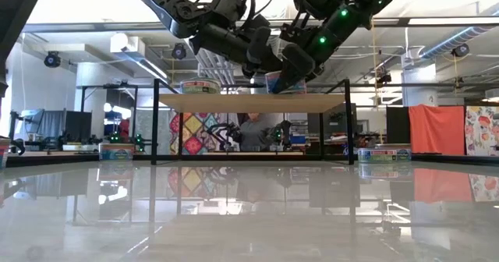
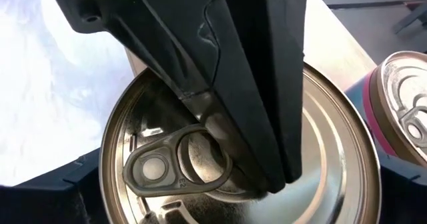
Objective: Stack canned seafood by type on shelf
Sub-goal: Put the blue tuna can on the shelf
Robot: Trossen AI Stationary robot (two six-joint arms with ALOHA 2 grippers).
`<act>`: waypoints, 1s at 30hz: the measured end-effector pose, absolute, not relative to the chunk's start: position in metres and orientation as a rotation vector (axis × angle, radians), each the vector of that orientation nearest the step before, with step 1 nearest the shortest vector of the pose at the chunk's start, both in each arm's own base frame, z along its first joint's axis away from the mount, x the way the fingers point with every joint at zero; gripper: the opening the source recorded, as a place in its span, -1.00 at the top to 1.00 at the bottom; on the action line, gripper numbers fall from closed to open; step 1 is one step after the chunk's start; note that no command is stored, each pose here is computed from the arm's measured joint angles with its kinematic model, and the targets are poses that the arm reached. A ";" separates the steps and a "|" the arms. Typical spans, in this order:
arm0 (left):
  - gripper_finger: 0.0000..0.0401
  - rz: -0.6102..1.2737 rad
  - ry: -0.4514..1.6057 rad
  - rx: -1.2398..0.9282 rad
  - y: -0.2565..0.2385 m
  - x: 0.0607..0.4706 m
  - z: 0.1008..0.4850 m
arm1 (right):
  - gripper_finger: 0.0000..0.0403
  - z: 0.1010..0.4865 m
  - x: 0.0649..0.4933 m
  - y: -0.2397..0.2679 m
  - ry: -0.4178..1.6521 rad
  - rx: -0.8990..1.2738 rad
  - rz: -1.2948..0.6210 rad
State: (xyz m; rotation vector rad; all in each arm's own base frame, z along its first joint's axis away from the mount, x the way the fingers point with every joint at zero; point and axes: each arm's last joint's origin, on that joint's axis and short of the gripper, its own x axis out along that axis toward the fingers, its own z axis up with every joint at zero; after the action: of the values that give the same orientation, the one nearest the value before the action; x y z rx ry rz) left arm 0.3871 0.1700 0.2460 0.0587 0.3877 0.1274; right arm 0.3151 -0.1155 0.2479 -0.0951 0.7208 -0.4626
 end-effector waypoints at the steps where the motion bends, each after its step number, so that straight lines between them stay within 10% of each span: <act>1: 1.00 0.127 0.389 0.058 0.170 0.387 0.246 | -0.99 0.248 0.315 -0.115 0.721 -0.092 -0.463; 30: 1.00 0.132 0.417 0.041 0.179 0.381 0.244 | -0.98 0.246 0.312 -0.114 0.767 -0.061 -0.467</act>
State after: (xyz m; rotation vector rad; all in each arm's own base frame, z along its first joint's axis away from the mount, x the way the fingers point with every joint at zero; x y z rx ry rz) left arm 0.3812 0.1791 0.2437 0.0406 0.4170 0.1318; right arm 0.3119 -0.1145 0.2458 -0.0612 0.7670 -0.4667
